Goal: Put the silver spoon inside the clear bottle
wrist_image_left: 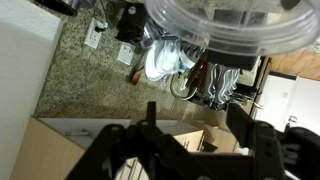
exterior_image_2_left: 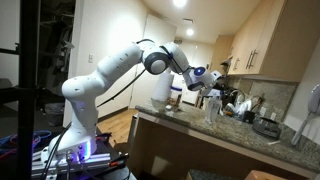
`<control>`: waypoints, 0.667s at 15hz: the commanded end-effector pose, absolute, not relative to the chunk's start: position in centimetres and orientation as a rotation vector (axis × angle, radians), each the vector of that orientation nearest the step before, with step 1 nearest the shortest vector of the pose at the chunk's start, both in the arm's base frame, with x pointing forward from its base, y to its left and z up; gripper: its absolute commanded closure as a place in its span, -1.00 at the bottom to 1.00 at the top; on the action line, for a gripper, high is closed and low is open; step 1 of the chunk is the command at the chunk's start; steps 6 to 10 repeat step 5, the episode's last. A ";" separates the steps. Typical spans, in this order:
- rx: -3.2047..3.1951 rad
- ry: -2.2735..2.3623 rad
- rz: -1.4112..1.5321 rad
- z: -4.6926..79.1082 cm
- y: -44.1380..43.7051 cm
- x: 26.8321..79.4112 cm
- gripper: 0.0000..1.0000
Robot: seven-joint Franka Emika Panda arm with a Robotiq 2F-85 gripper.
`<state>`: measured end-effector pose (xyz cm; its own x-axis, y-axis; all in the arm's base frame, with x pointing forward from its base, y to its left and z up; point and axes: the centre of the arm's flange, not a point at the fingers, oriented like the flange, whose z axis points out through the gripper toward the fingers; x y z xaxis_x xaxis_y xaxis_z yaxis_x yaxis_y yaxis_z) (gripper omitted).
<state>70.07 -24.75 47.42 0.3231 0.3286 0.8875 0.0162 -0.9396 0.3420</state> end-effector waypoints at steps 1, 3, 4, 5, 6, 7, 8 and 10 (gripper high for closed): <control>2.312 0.246 1.623 52.4 -24.3 67.7 -1.00; 2.370 0.146 1.647 55.6 -24.1 66.3 -1.00; 2.425 0.091 1.659 57.0 -23.8 65.8 -1.00; 2.338 0.148 1.699 54.2 -25.2 67.7 -1.00; 2.338 0.148 1.699 54.2 -25.2 67.7 -1.00; 2.338 0.148 1.699 54.2 -25.2 67.7 -1.00; 2.338 0.148 1.699 54.2 -25.2 67.7 -1.00; 2.338 0.148 1.699 54.2 -25.2 67.7 -1.00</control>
